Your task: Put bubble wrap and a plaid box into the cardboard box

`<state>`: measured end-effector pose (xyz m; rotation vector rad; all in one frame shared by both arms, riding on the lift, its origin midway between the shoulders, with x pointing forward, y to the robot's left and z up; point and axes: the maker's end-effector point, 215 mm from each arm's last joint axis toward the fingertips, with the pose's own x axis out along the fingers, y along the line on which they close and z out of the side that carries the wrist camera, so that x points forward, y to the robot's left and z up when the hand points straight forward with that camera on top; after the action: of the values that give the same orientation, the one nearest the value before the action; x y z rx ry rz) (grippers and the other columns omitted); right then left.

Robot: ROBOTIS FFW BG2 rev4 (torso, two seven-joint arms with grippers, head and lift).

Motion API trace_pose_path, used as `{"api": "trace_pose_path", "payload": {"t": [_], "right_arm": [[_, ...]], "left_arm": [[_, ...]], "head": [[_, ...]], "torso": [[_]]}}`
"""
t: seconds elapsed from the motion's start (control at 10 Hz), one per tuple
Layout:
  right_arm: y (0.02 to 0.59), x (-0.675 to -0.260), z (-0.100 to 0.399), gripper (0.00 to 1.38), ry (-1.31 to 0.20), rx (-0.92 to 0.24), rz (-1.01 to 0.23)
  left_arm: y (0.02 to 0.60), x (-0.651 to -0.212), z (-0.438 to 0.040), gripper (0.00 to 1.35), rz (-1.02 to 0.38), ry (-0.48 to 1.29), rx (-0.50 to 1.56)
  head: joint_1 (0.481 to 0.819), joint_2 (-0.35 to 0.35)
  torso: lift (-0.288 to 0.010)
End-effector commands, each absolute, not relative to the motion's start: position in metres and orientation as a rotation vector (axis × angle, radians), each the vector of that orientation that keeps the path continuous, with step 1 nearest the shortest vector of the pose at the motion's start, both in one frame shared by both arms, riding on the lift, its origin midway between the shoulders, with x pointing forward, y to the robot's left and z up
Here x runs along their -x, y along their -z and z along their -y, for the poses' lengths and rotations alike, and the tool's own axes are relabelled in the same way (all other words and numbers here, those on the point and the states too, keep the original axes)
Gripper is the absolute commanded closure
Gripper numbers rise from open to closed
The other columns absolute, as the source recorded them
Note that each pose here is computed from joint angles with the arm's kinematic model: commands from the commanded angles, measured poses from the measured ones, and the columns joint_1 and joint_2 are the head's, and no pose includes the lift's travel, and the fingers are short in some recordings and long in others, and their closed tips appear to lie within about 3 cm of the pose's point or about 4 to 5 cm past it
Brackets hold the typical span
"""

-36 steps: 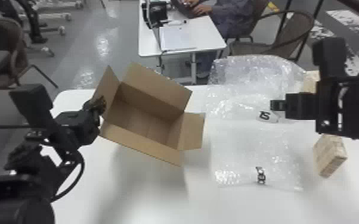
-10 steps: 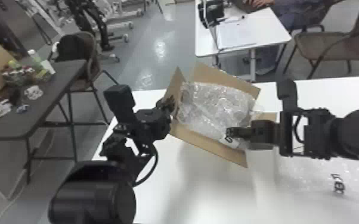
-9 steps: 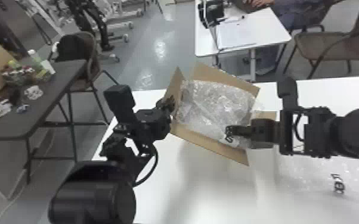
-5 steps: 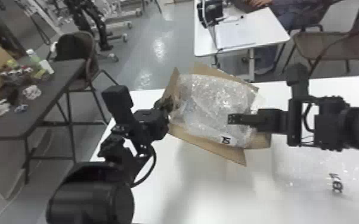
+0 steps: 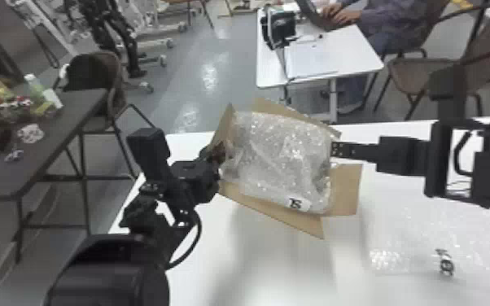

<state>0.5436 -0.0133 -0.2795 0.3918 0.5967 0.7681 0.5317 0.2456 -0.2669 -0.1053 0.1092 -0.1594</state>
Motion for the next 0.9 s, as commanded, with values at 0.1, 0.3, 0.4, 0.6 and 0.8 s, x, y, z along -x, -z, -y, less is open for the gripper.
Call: {"api": "trace_pose_path", "payload": {"t": [0.1, 0.3, 0.4, 0.6, 0.8], "right_arm": [[0.294, -0.549, 0.113, 0.24, -0.436, -0.221, -0.415], [0.326, -0.527, 0.155, 0.25, -0.289, -0.179, -0.359], [0.331, -0.52, 0.173, 0.25, -0.224, -0.141, -0.322], [0.337, -0.507, 0.195, 0.25, -0.144, -0.092, -0.227], [0.35, -0.491, 0.205, 0.25, -0.07, -0.047, -0.164]], "left_arm": [[0.267, -0.528, -0.252, 1.22, -0.099, 0.144, 0.113], [0.272, -0.523, -0.259, 1.22, -0.099, 0.129, 0.118], [0.272, -0.523, -0.259, 1.22, -0.099, 0.128, 0.12], [0.271, -0.522, -0.261, 1.22, -0.092, 0.125, 0.119], [0.274, -0.519, -0.265, 1.22, -0.094, 0.118, 0.122]], "head": [[0.64, 0.208], [0.664, 0.141], [0.683, 0.122], [0.695, 0.093], [0.695, 0.071]], "torso": [[-0.11], [-0.11], [-0.11], [-0.11], [-0.11]]}}
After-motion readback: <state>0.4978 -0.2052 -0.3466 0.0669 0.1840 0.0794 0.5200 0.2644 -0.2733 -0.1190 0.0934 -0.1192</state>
